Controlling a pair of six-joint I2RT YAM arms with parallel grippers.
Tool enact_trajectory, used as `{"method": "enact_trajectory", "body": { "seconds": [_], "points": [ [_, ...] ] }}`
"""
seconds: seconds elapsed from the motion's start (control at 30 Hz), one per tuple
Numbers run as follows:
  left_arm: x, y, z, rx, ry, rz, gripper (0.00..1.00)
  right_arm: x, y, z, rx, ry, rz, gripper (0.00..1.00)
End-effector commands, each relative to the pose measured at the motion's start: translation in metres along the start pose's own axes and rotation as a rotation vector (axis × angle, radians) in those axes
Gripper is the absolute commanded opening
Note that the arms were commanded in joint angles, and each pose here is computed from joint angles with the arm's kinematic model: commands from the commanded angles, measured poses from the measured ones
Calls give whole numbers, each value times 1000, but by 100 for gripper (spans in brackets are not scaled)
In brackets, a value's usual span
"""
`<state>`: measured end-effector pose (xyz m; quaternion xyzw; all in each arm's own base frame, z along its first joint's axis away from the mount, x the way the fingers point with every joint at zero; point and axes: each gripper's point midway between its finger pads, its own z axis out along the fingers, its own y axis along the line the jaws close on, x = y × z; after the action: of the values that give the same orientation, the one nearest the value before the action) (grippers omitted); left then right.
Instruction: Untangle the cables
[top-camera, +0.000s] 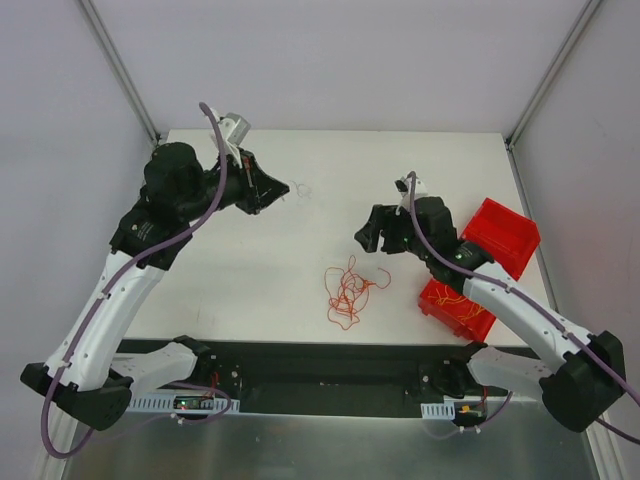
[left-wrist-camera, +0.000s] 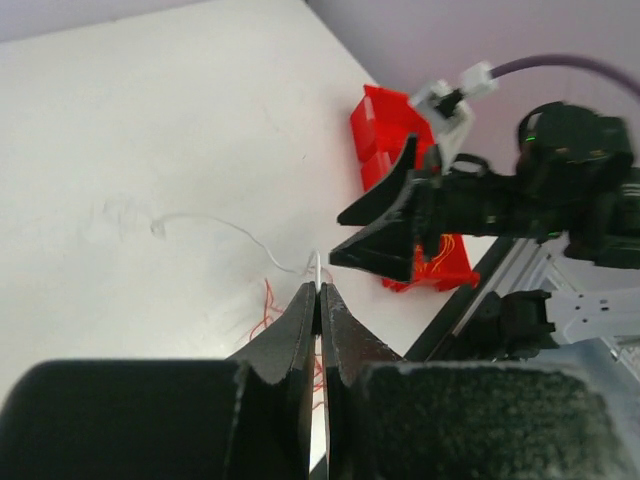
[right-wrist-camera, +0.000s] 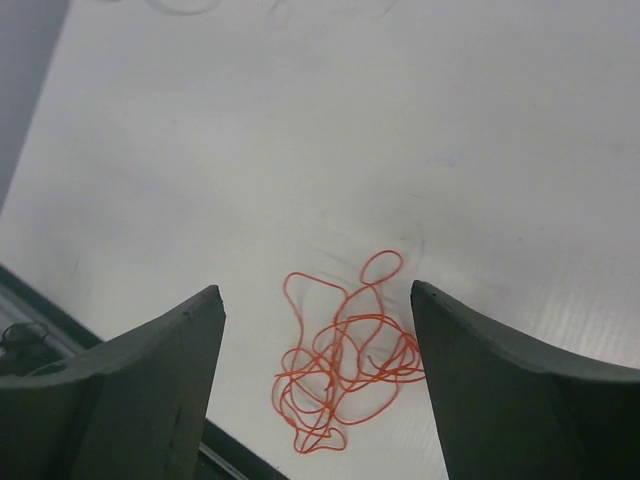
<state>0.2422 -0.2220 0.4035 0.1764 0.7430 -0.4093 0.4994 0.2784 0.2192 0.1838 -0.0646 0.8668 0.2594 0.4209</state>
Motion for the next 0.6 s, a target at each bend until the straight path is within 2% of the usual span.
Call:
{"method": "enact_trajectory", "body": {
  "seconds": [0.0,0.2,0.3,0.43,0.57],
  "points": [
    [13,20,7,-59,6,43,0,-15,49,-21,-232,-56,-62,79],
    [52,45,31,-70,127,14,0,-20,70,-3,-315,-70,-152,81],
    [66,51,40,-57,178,-2,0,-17,65,17,-205,-14,-229,81],
    [105,81,55,-128,279,-90,0,-14,39,38,9,60,-181,81],
    [140,114,70,-165,407,-267,0,4,34,54,26,102,-115,80]
  ]
}}
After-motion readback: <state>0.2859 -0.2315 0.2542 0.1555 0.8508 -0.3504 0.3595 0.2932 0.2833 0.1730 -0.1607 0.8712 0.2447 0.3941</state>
